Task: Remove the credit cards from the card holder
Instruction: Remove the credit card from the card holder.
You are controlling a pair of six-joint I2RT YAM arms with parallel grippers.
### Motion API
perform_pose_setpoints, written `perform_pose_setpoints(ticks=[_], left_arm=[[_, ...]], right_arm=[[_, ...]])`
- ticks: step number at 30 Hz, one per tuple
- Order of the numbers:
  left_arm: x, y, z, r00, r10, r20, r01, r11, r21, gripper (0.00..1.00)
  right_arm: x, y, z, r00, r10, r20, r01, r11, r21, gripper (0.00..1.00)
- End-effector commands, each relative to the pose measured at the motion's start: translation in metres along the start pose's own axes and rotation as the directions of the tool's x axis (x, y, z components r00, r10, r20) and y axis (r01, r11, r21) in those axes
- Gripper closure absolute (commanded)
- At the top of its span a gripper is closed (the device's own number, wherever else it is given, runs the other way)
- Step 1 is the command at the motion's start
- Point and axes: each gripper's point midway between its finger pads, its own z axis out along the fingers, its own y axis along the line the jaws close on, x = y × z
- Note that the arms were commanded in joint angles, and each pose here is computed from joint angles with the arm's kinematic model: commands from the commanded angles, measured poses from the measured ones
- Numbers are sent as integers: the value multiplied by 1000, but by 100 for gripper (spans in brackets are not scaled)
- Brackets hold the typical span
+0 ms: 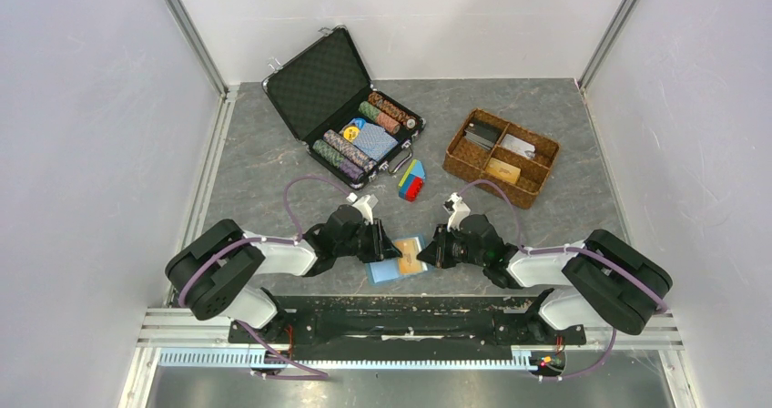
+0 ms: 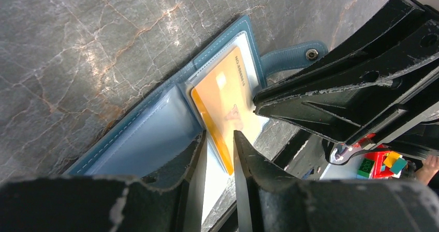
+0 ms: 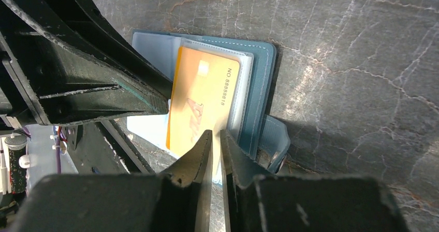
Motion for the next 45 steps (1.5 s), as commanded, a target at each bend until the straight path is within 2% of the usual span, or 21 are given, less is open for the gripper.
perform_pose_setpoints(ticks=[1,7,19,27,30,36,42,45], left_arm=[[0,-10,2,1000,-25,-1,25,999,39,69],[2,-12,3,999,-30,-10,30,998,51,71],[1,-33,-1,998,-61,-23,63,988,143,97],[-2,-42,-3,997,-73,-17,75,982,176,97],[-3,-42,-2,997,-80,-17,82,981,174,88],[-1,-39,0,996,-90,-21,92,980,177,79],[-1,-39,2,996,-88,-22,91,979,180,78],[-1,-42,2,996,-91,-25,94,977,193,80]], right_arm=[[10,-1,-1,1000,9,-28,-10,1000,-6,88],[10,-1,-1,1000,12,-29,-12,1000,-11,88],[11,-1,-1,999,19,-31,-19,1000,-11,89],[14,1,-2,999,29,-36,-30,999,-29,90],[13,3,-2,999,29,-37,-31,999,-34,91],[13,3,-2,999,32,-36,-33,999,-37,91],[13,5,-2,999,37,-36,-38,998,-42,91],[12,4,-2,999,39,-35,-41,998,-41,91]])
